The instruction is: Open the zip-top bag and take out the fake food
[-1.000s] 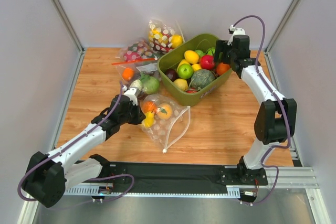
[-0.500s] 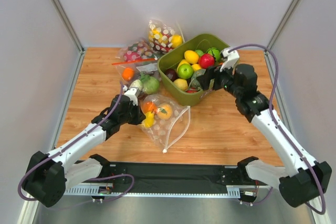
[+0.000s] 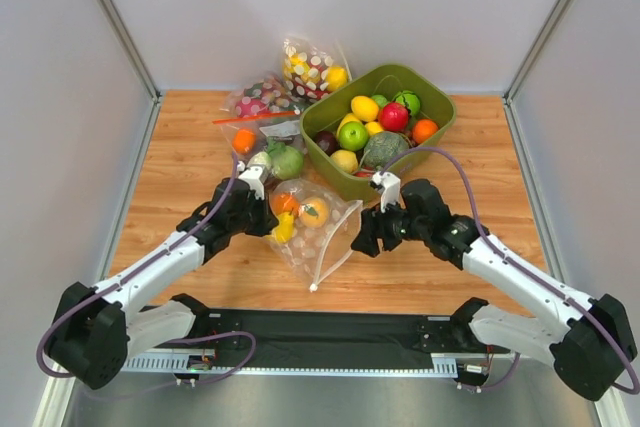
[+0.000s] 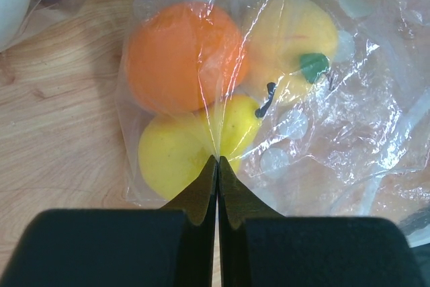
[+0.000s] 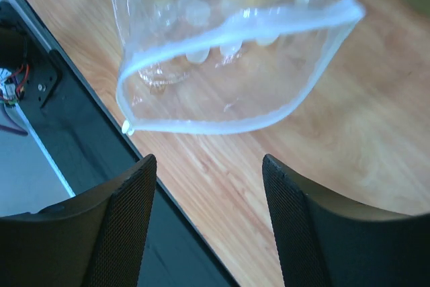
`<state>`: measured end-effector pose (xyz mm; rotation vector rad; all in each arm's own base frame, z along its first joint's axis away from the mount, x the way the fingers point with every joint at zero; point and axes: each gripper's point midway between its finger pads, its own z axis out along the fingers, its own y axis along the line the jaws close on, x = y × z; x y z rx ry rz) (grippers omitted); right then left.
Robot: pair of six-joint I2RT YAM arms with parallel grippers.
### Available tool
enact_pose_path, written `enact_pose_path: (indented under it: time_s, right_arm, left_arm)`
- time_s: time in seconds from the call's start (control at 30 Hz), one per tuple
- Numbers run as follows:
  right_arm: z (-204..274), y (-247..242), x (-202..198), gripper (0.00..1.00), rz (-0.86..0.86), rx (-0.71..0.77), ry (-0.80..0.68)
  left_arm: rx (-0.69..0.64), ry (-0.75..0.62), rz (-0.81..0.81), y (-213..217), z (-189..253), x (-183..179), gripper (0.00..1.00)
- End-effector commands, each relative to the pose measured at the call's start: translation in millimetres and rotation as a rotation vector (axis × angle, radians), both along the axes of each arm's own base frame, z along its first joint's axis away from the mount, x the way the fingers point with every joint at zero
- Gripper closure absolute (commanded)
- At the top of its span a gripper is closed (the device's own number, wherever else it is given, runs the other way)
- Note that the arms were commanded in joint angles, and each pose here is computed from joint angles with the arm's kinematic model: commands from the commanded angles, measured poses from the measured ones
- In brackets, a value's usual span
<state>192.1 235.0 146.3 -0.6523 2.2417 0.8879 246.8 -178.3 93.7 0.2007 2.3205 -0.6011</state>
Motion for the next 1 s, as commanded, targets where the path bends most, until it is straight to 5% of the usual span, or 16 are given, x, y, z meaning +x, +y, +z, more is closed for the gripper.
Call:
enact_pose_path:
  time_s: [0.0, 0.37, 0.97]
  right_arm:
    - [-4.7, 12.1, -7.2, 0.35, 0.014, 0.053, 0.028]
    - [-30.0, 69.7, 0.2, 0.33, 0.108, 0.097, -0.059]
    - [-52.1, 92.7, 72.8, 0.22, -0.077, 0.062, -0.389]
  left_arm:
    - [-0.029, -0.062, -0.028, -9.3, 23.8, 13.4, 1.0]
    - [-0.027, -0.035, -0.071, -15.0, 17.4, 11.1, 1.0]
    - [-0.094, 0.021, -0.193, -35.0, 14.3, -3.0, 1.0]
